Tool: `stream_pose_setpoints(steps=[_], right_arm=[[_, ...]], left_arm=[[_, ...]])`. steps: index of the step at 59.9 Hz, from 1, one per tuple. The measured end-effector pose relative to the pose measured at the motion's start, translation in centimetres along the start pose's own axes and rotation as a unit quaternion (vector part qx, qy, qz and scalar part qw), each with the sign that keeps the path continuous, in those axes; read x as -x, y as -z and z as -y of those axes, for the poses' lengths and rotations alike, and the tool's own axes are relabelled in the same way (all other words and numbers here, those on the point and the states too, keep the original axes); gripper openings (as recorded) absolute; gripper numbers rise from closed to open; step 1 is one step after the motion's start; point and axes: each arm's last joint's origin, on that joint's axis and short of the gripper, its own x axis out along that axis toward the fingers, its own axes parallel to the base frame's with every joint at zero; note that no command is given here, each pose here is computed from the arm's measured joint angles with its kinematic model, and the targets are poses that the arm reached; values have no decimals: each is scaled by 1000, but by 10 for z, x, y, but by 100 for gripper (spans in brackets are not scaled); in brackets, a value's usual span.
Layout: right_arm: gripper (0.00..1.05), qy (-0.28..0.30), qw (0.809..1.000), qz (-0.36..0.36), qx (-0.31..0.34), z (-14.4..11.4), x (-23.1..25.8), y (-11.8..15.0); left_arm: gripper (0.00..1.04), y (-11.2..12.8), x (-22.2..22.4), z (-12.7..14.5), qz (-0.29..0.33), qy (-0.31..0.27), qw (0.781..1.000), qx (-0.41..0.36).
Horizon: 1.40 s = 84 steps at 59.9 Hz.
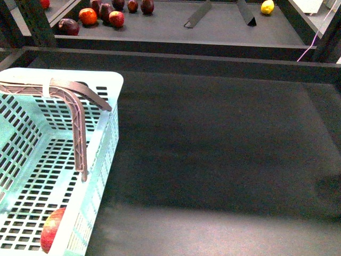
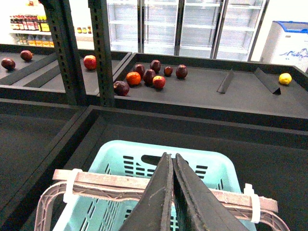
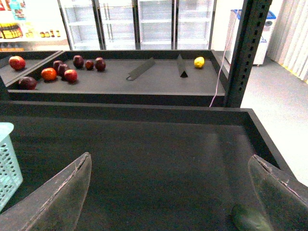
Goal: Pick apple with right arm and hold basket with left
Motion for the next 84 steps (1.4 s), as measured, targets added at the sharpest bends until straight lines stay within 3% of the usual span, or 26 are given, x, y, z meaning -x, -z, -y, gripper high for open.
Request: stream_pose_setpoints(steps=[32, 84], right_arm=[[96, 0, 1000, 0, 0, 0, 0, 0], [96, 0, 1000, 0, 0, 0, 0, 0]], left_arm=[[3, 23, 41, 0, -1, 0, 1000, -3], [3, 16, 70, 0, 10, 1, 1000, -5]])
